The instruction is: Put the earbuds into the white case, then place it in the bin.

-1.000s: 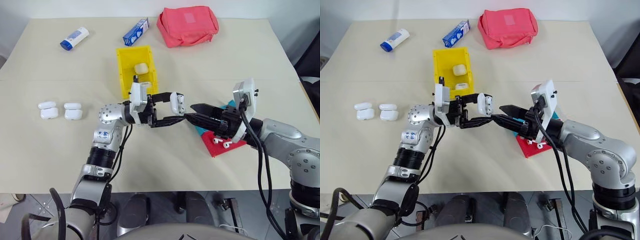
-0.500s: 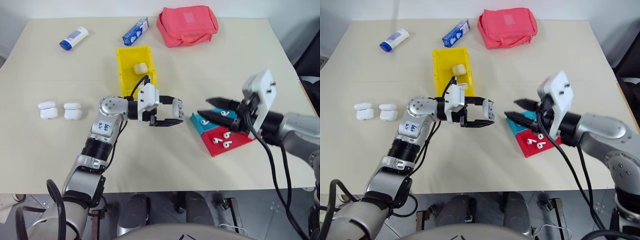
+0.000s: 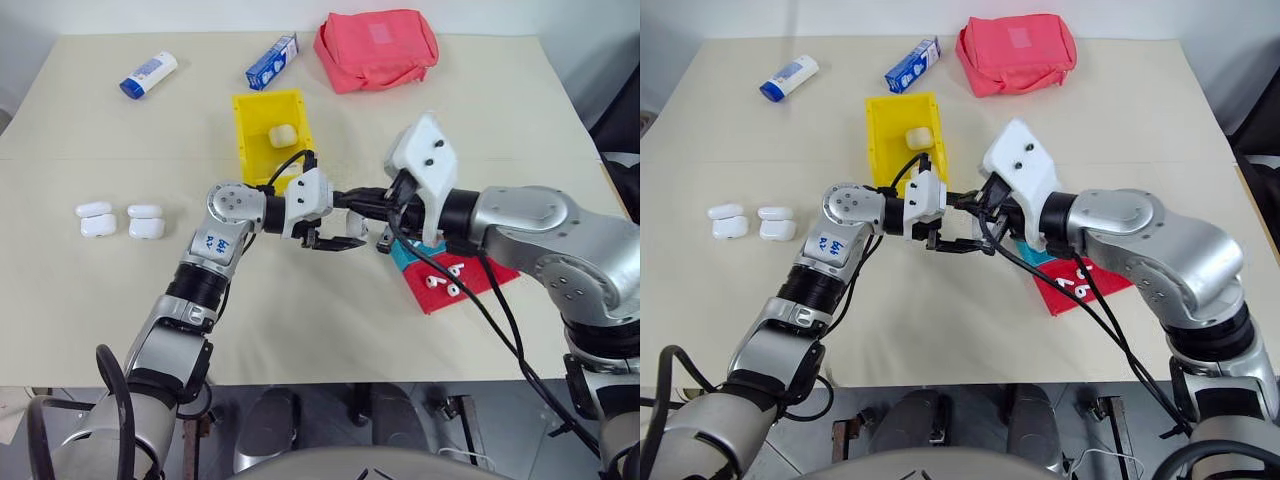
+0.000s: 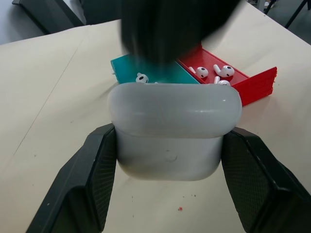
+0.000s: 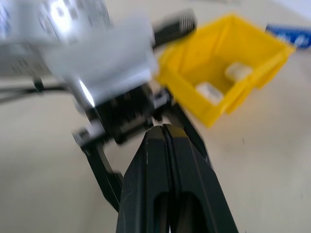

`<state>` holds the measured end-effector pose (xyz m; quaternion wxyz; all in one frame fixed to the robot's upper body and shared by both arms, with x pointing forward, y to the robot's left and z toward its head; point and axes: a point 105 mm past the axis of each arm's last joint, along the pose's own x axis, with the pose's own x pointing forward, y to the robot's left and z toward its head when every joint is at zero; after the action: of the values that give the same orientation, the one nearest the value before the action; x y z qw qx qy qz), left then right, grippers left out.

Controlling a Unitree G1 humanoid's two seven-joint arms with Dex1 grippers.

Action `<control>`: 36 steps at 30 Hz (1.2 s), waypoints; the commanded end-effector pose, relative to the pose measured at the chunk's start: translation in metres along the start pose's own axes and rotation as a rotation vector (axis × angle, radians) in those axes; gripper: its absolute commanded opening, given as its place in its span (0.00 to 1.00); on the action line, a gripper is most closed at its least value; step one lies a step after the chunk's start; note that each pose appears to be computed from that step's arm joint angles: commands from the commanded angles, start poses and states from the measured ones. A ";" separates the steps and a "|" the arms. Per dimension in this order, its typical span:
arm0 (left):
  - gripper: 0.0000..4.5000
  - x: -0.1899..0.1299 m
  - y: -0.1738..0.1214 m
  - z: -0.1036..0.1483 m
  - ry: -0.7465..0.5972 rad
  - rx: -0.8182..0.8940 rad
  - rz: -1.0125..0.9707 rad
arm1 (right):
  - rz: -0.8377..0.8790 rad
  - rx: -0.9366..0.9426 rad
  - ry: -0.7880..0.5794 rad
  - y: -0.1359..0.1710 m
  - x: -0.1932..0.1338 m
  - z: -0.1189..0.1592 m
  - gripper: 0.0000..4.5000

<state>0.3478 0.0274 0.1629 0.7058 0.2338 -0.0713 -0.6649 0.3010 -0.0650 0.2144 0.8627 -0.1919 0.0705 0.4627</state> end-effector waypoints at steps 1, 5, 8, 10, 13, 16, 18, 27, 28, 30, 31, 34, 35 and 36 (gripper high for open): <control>0.62 -0.004 0.011 0.022 -0.067 0.047 0.037 | -0.036 -0.037 0.006 -0.008 -0.008 -0.001 0.01; 0.62 -0.011 0.016 0.029 -0.122 0.031 0.077 | -0.084 -0.020 0.042 -0.016 -0.021 -0.010 0.01; 0.62 -0.016 0.019 0.031 -0.148 0.021 0.104 | -0.137 -0.012 0.069 -0.025 -0.037 -0.016 0.01; 0.62 -0.020 0.023 0.032 -0.169 0.001 0.137 | -0.172 -0.003 0.056 -0.030 -0.053 -0.015 0.01; 0.62 -0.023 0.029 0.037 -0.227 -0.028 0.193 | -0.209 0.015 -0.058 -0.035 -0.073 -0.002 0.01; 0.62 -0.026 0.043 0.051 -0.344 -0.075 0.300 | -0.176 0.078 -0.152 -0.033 -0.090 -0.006 0.01; 0.62 -0.028 0.052 0.057 -0.399 -0.099 0.378 | -0.077 0.136 -0.209 -0.021 -0.100 -0.013 0.08; 0.62 -0.049 0.101 0.033 -0.280 -0.228 0.868 | -0.047 0.086 -0.298 -0.041 -0.118 -0.023 0.71; 0.62 -0.055 0.107 0.027 -0.235 -0.244 0.936 | -0.059 0.080 -0.307 -0.045 -0.118 -0.022 0.79; 0.62 -0.065 0.113 0.013 -0.140 -0.266 1.033 | -0.073 0.070 -0.301 -0.048 -0.119 -0.024 0.93; 0.62 -0.069 0.115 0.007 -0.102 -0.281 1.067 | -0.077 0.069 -0.298 -0.049 -0.118 -0.025 1.00; 0.62 -0.076 0.117 -0.012 0.016 -0.302 1.122 | -0.081 0.069 -0.299 -0.051 -0.116 -0.026 1.00; 0.62 -0.077 0.117 -0.015 0.041 -0.304 1.129 | -0.081 0.068 -0.298 -0.051 -0.115 -0.026 1.00; 0.62 -0.077 0.117 -0.017 0.054 -0.305 1.133 | -0.081 0.066 -0.298 -0.051 -0.115 -0.026 1.00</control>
<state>0.4508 0.1112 0.1940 0.9798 0.0565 -0.0469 -0.1862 0.2815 -0.1898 0.2300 0.8890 -0.0825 -0.0320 0.4492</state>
